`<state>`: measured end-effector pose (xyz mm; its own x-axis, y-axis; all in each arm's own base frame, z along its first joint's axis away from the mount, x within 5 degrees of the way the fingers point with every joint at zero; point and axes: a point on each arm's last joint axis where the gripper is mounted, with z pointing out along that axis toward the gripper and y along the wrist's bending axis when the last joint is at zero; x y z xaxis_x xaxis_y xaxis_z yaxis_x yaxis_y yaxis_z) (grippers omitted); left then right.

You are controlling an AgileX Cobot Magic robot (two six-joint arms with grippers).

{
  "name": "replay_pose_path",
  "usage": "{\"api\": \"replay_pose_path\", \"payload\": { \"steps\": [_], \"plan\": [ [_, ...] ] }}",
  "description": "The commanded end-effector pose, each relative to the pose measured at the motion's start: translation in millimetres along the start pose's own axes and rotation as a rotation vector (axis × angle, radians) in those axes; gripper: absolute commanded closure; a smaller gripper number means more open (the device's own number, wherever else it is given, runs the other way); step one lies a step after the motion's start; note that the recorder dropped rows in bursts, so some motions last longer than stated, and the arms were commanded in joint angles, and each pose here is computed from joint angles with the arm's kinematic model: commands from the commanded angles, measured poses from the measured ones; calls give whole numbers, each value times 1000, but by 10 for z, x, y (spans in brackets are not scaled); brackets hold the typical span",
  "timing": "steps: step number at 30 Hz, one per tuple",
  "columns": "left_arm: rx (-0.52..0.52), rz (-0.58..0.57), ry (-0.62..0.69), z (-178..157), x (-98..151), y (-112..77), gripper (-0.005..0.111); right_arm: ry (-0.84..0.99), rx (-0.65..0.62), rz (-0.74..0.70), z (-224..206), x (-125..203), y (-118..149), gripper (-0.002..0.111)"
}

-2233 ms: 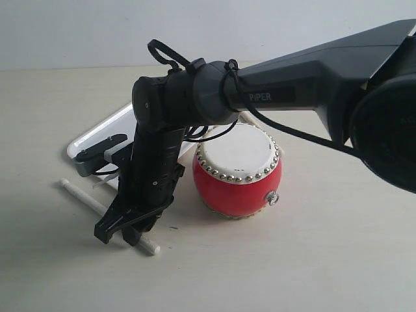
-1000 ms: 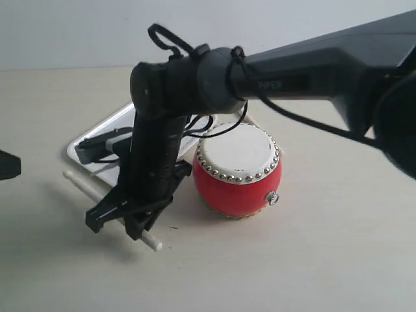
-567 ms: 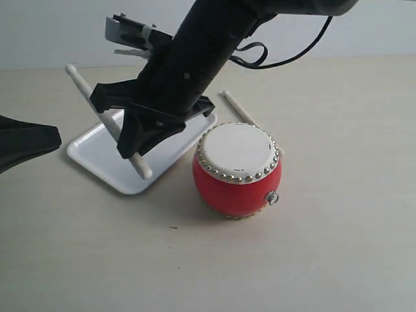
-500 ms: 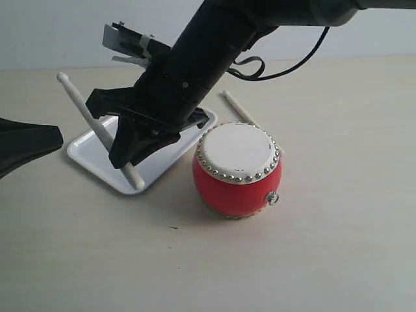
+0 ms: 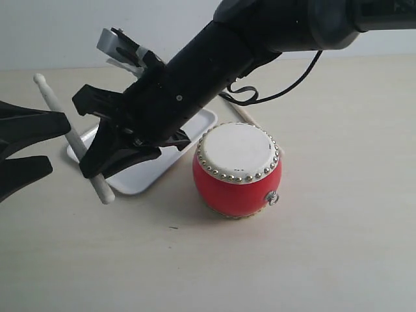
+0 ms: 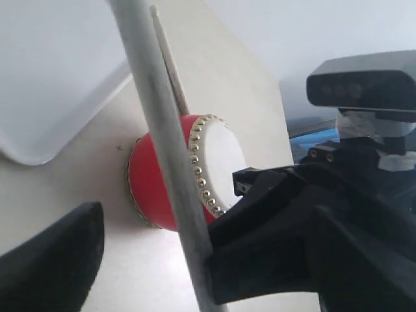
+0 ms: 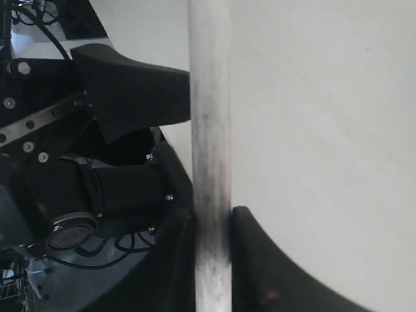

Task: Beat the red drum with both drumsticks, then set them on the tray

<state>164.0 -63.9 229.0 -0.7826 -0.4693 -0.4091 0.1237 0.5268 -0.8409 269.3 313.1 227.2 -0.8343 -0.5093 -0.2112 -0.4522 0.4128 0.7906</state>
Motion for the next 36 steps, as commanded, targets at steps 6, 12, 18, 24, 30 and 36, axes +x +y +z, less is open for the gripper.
{"api": "replay_pose_path", "payload": {
  "steps": [6,12,18,24,30,36],
  "plan": [
    [-37,-37,-5,0,8,35,29,29,-37,-71,170,76,208,108],
    [-56,-53,19,-1,30,52,29,-14,-14,-91,299,74,291,108],
    [-67,-67,32,-2,43,62,29,-58,-17,-67,298,34,295,108],
    [-88,-74,41,-4,82,107,47,-79,-13,-45,297,14,292,108],
    [-110,-78,29,-5,85,138,72,-67,-20,-46,297,25,298,108],
    [-105,-87,23,-5,79,133,85,-49,-24,-52,318,49,317,108]
  ]
}}
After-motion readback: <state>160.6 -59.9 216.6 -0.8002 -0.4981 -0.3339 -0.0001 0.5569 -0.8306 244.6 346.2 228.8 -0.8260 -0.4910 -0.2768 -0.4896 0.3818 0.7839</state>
